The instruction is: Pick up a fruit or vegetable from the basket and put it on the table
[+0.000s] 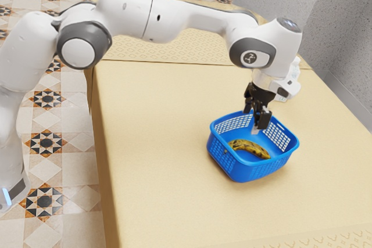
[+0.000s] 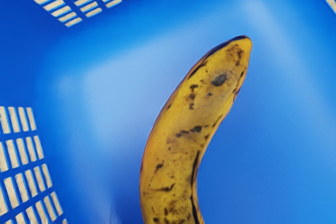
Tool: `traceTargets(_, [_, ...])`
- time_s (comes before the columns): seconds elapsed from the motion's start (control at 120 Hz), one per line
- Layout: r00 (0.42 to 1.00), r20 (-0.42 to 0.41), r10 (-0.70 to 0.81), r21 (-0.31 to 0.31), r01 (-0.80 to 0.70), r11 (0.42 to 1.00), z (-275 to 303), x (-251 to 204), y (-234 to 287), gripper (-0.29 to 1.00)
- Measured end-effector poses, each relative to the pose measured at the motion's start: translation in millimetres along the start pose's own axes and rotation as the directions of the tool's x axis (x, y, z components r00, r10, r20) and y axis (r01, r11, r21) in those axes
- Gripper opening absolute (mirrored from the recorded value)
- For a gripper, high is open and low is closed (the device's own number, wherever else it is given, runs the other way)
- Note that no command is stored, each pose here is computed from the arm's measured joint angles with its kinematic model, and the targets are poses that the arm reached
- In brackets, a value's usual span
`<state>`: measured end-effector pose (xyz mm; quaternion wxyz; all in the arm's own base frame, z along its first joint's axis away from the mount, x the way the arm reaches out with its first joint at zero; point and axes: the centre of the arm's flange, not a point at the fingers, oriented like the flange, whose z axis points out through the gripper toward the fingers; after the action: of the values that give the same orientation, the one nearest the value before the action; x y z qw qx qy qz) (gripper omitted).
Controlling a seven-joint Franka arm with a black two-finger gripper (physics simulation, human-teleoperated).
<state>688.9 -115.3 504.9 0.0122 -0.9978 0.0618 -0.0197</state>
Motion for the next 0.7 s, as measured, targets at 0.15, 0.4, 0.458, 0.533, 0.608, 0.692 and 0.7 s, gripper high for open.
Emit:
traceTargets(0.15, [1.000, 0.013, 0.011, -0.004, -0.011, 1.000, 9.0, 1.5, 7.5, 0.70])
traceTargets(0.4, [0.999, 0.032, 0.037, -0.008, -0.037, 0.999, 23.2, 3.7, 24.6, 0.70])
traceTargets(0.458, [0.998, 0.035, 0.044, -0.009, -0.044, 0.999, 27.4, 4.7, 29.4, 0.70])
traceTargets(0.533, [0.998, 0.040, 0.047, -0.010, -0.046, 0.999, 31.8, 5.9, 31.1, 0.70])
traceTargets(0.608, [0.998, 0.042, 0.045, -0.011, -0.044, 0.999, 34.6, 6.9, 29.5, 0.70])
traceTargets(0.692, [0.998, 0.046, 0.045, -0.013, -0.044, 0.999, 38.9, 8.0, 28.2, 0.70])
traceTargets(0.7, [0.998, 0.047, 0.045, -0.013, -0.044, 0.999, 39.3, 8.0, 28.1, 0.70])
